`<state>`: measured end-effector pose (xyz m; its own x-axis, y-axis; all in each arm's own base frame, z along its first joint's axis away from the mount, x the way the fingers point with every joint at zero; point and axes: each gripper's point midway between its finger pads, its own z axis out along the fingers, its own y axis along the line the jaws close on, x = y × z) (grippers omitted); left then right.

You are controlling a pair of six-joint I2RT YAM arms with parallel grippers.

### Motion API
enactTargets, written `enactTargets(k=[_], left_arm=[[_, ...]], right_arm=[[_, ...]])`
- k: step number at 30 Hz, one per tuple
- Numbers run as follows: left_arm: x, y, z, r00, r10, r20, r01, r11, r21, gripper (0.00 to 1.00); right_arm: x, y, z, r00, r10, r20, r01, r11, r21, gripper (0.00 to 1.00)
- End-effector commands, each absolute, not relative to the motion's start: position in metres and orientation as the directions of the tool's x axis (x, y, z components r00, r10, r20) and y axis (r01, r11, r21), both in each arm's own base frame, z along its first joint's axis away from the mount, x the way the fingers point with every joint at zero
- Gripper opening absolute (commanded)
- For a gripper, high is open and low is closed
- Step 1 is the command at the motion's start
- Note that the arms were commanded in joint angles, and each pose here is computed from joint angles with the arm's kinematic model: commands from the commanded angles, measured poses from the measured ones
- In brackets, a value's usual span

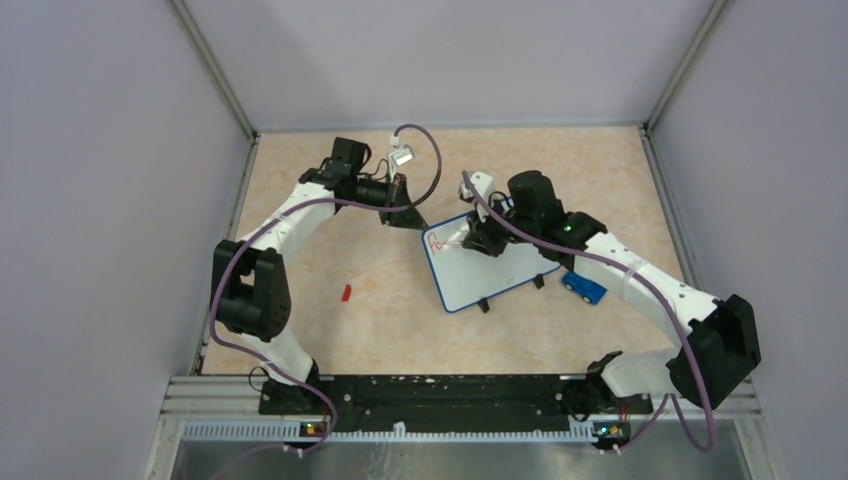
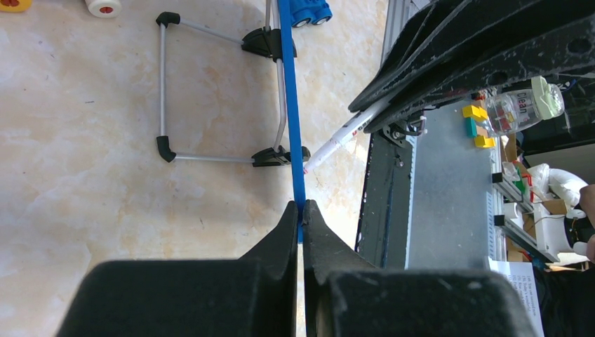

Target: Write a sentence on the whiteboard

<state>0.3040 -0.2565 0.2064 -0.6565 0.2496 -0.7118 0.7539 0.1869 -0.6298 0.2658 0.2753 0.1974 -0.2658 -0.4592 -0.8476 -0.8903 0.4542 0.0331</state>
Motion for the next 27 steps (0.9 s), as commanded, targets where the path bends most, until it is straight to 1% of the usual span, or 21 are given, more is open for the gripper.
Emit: enactTargets(k=[1,10,27], left_arm=[[0.293,-0.26,0.221,-0.628,0.247,-0.738,0.777,0.145,-0.613,0.0],[0.293,-0.26,0.22,-0.628,0.248,-0.738,0.777,0.145,-0.612,0.0],[0.292,-0.259,0.221,-0.626,0.247,-0.74,0.779,0.146,-0.61,0.0]], right_arm=[[0.277,0.27,0.222,-0.224,-0.413,-0.883,-0.871,0.49,-0.008,0.0],[0.273,0.285,0.218,-0.235,-0.416,-0.878,-0.895,0.444,0.029,0.0],[0.273,0.295,0.226,-0.224,-0.402,-0.888,-0.899,0.436,0.03,0.0]])
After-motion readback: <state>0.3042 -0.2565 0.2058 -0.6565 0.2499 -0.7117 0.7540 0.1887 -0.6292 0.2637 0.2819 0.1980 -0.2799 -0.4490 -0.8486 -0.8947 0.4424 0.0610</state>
